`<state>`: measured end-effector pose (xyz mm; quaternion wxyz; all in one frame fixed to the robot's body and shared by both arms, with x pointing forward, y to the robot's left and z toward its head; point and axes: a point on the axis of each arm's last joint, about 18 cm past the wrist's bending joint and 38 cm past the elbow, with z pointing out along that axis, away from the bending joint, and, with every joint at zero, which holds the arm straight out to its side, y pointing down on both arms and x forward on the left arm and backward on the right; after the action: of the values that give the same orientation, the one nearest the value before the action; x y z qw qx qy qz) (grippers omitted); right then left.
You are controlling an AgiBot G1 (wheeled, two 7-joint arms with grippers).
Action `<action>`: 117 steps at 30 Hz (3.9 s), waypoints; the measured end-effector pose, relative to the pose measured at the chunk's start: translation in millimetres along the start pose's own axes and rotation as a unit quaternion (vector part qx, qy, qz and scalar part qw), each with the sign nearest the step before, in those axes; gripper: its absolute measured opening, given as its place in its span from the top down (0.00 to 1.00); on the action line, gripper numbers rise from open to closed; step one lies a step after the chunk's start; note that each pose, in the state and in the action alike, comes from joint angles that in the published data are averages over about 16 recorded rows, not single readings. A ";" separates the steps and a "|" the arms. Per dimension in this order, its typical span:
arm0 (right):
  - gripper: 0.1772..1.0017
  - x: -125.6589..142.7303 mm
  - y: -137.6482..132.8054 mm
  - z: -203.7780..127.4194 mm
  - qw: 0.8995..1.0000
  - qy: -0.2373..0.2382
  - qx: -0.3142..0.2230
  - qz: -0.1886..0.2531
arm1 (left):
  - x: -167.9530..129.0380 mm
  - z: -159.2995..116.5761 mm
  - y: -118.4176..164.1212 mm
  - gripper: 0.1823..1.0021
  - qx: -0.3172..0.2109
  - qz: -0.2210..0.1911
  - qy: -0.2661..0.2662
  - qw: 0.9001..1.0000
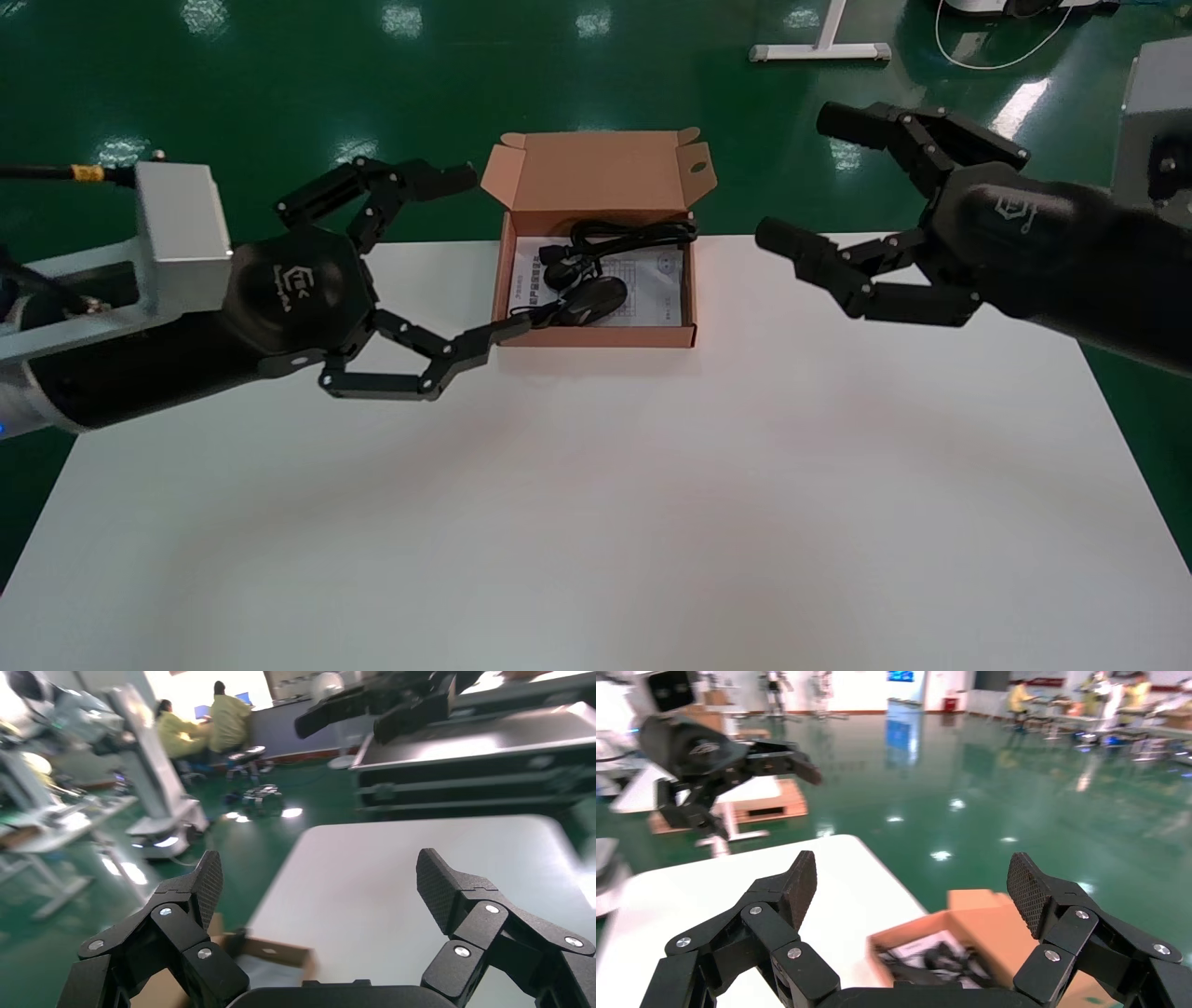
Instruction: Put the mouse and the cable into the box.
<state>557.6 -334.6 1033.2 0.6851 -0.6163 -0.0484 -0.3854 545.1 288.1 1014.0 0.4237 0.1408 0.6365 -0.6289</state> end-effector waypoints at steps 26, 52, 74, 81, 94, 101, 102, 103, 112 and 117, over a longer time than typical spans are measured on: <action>0.00 -103.7 -17.9 -16.9 0.981 -0.173 -0.055 0.063 | 56.4 -41.5 -34.6 0.00 -0.016 -0.166 0.121 0.979; 0.00 -95.7 -17.1 -14.9 0.984 -0.160 -0.050 0.059 | 53.9 -39.8 -33.0 0.00 -0.015 -0.161 0.116 0.980; 0.00 -94.6 -17.0 -14.6 0.984 -0.159 -0.049 0.058 | 53.4 -39.6 -32.7 0.00 -0.015 -0.160 0.115 0.980; 0.00 -94.5 -17.0 -14.6 0.984 -0.158 -0.049 0.058 | 53.4 -39.6 -32.7 0.00 -0.015 -0.160 0.114 0.980; 0.00 -94.4 -17.0 -14.6 0.984 -0.158 -0.049 0.058 | 53.4 -39.6 -32.7 0.00 -0.015 -0.160 0.114 0.980; 0.00 -94.3 -17.0 -14.6 0.984 -0.158 -0.049 0.058 | 53.4 -39.6 -32.7 0.00 -0.015 -0.160 0.114 0.980; 0.00 -94.3 -17.0 -14.6 0.984 -0.158 -0.049 0.058 | 53.4 -39.6 -32.7 0.00 -0.015 -0.160 0.114 0.980; 0.00 -94.3 -17.0 -14.6 0.984 -0.158 -0.049 0.058 | 53.4 -39.6 -32.7 0.00 -0.015 -0.160 0.114 0.980; 0.00 -94.3 -17.0 -14.6 0.984 -0.158 -0.049 0.058 | 53.4 -39.6 -32.7 0.00 -0.015 -0.160 0.114 0.980; 0.00 -94.3 -17.0 -14.6 0.984 -0.158 -0.049 0.058 | 53.4 -39.6 -32.7 0.00 -0.015 -0.160 0.114 0.980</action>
<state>475.8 -302.3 992.3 0.6588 -0.7042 -0.1013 -0.2447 475.4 300.1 992.1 0.2439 0.1015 0.7046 -0.6586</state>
